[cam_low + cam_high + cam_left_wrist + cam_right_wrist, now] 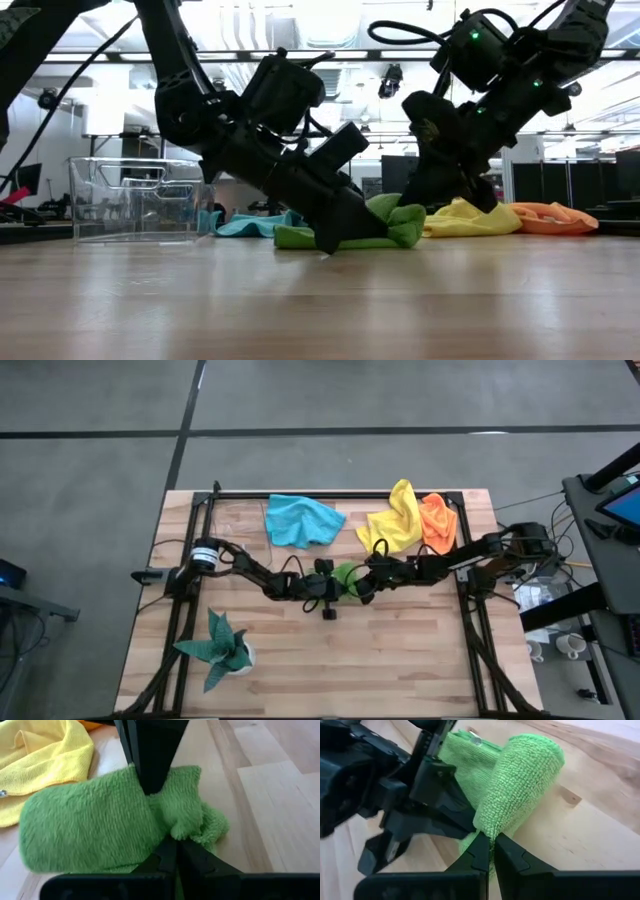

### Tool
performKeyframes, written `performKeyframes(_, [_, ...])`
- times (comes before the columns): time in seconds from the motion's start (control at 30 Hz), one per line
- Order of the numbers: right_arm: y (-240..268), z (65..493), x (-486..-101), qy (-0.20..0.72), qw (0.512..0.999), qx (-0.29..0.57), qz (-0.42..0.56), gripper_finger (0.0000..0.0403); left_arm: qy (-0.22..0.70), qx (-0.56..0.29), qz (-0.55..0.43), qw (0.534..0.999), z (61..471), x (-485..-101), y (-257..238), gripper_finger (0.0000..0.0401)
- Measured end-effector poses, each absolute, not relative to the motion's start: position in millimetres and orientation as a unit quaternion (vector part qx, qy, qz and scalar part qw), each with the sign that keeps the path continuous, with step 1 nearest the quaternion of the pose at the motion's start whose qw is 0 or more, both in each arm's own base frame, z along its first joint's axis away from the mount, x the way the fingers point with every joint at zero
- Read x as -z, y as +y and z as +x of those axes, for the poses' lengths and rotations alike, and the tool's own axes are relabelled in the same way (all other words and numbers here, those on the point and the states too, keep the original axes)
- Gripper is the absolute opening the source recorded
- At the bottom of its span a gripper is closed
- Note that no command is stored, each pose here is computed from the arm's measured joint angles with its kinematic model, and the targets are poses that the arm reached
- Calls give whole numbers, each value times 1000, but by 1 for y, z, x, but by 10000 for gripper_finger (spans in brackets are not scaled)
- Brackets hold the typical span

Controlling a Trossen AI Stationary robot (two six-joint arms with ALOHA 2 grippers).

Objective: Roll microfiber towels into tight, uniform cylinder then place into a basket
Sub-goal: Roll the green microfiber towel

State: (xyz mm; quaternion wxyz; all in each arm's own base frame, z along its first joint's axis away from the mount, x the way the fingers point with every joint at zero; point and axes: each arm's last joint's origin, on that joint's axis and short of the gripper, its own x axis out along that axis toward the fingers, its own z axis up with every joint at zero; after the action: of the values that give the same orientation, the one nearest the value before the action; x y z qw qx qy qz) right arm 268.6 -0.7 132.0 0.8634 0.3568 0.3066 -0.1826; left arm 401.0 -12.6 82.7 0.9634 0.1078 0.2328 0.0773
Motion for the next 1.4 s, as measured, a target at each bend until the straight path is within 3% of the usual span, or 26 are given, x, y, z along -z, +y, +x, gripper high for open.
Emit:
performKeyframes(0.6, [-4,288,-134,276,873,203,348,9,219,-153,75,961,408,-89,-8,0])
performKeyframes(1.4, [-9,286,-132,289,879,202,322,9,253,-140,87,953,398,-117,-16,0])
